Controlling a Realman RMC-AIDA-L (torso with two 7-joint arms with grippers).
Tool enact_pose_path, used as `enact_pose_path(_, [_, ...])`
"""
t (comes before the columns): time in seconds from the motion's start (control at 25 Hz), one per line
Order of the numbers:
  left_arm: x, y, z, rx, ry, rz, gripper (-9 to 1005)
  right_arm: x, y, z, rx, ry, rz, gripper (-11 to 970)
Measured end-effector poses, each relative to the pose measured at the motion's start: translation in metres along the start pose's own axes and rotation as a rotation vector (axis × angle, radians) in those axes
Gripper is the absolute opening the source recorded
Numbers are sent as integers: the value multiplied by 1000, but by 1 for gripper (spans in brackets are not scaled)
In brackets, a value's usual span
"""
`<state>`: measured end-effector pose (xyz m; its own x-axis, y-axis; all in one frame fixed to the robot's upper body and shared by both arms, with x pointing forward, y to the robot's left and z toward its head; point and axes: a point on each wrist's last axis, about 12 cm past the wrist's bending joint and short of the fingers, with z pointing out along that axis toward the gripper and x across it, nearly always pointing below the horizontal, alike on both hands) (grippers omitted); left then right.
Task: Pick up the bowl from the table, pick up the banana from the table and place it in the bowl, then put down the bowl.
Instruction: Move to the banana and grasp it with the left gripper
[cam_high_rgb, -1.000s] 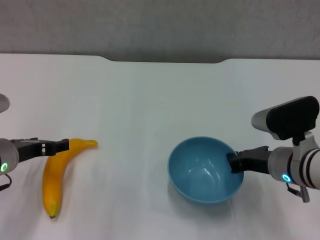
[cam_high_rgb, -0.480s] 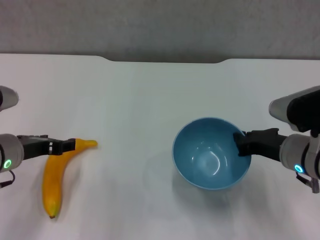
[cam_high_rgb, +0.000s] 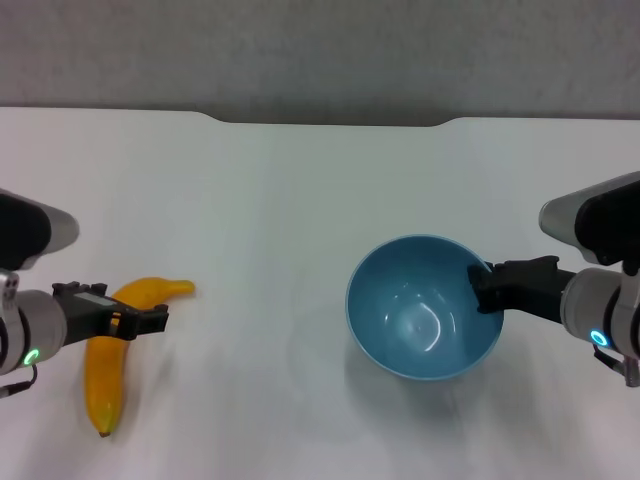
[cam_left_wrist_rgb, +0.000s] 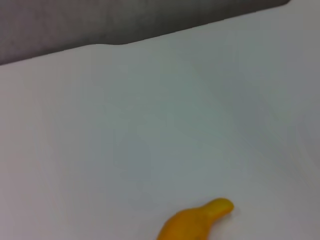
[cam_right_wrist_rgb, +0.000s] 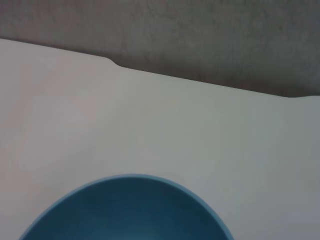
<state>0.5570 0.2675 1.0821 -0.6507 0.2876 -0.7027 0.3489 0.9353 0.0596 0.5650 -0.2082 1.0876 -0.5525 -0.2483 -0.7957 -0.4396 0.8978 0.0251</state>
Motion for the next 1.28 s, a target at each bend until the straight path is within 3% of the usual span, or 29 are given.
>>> enact_pose_path(0.32, [8,3,10,-22,9,-4,908,-1,2,0,-5,-6,-11,48])
enact_pose_path(0.72, [16,10,26,-46,35,-56,899,-2,5,-1,-12,-11,-24,52])
enact_pose_path(1.28, [21,15,29,-58,57,-85,897,-2,7,-4,-14,-20,-27,58])
